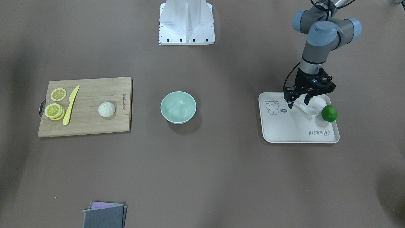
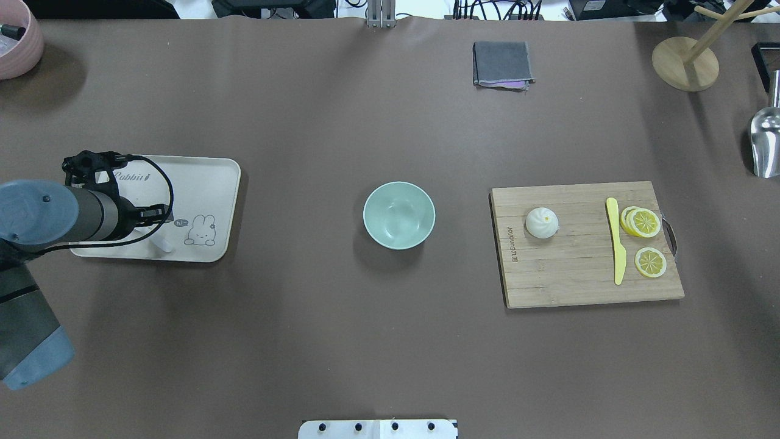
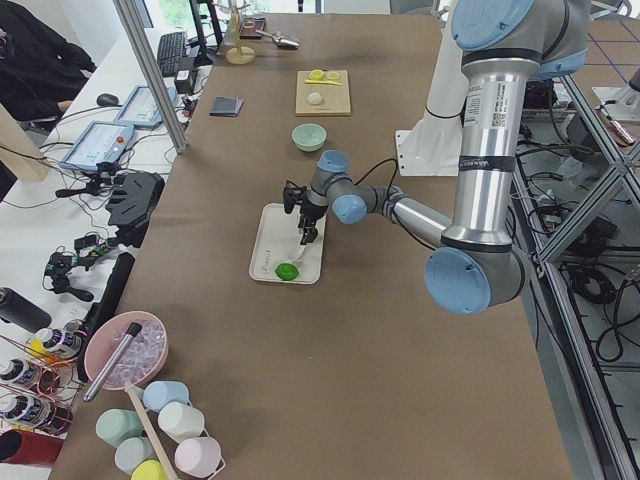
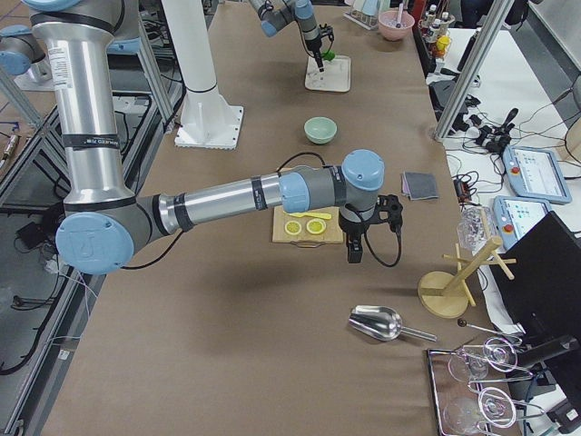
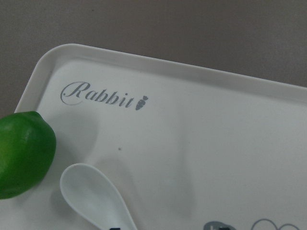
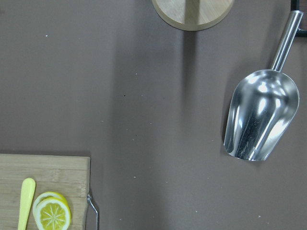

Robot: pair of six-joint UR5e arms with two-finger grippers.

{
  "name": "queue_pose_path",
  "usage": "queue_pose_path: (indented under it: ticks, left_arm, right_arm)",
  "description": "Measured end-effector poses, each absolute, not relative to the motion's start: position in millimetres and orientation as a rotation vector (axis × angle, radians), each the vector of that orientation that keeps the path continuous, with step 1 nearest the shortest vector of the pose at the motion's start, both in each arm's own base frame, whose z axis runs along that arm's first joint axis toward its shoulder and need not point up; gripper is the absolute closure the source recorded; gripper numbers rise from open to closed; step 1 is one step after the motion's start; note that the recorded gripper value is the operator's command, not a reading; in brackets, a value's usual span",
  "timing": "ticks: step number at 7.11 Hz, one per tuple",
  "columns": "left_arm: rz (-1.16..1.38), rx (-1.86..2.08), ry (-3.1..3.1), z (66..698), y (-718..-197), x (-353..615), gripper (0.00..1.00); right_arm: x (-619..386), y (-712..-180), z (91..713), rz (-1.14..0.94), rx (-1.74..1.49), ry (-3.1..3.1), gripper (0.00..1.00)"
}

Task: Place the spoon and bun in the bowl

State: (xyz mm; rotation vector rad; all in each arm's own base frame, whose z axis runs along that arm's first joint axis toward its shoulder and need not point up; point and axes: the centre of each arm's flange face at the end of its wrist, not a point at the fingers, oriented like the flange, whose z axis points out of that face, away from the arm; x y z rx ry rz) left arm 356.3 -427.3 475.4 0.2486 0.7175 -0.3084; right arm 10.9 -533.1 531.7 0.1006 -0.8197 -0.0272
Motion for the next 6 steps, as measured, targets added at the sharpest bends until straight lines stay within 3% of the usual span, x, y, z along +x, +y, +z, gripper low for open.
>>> queue_pose_path:
  ticks: [6]
  left_arm:
    - [-0.313, 0.239, 0.707, 483.4, -427.8, 357.2, 0.25]
  right_arm:
    - [10.6, -534.2, 530.9, -0.027, 0.101, -0.822, 0.0]
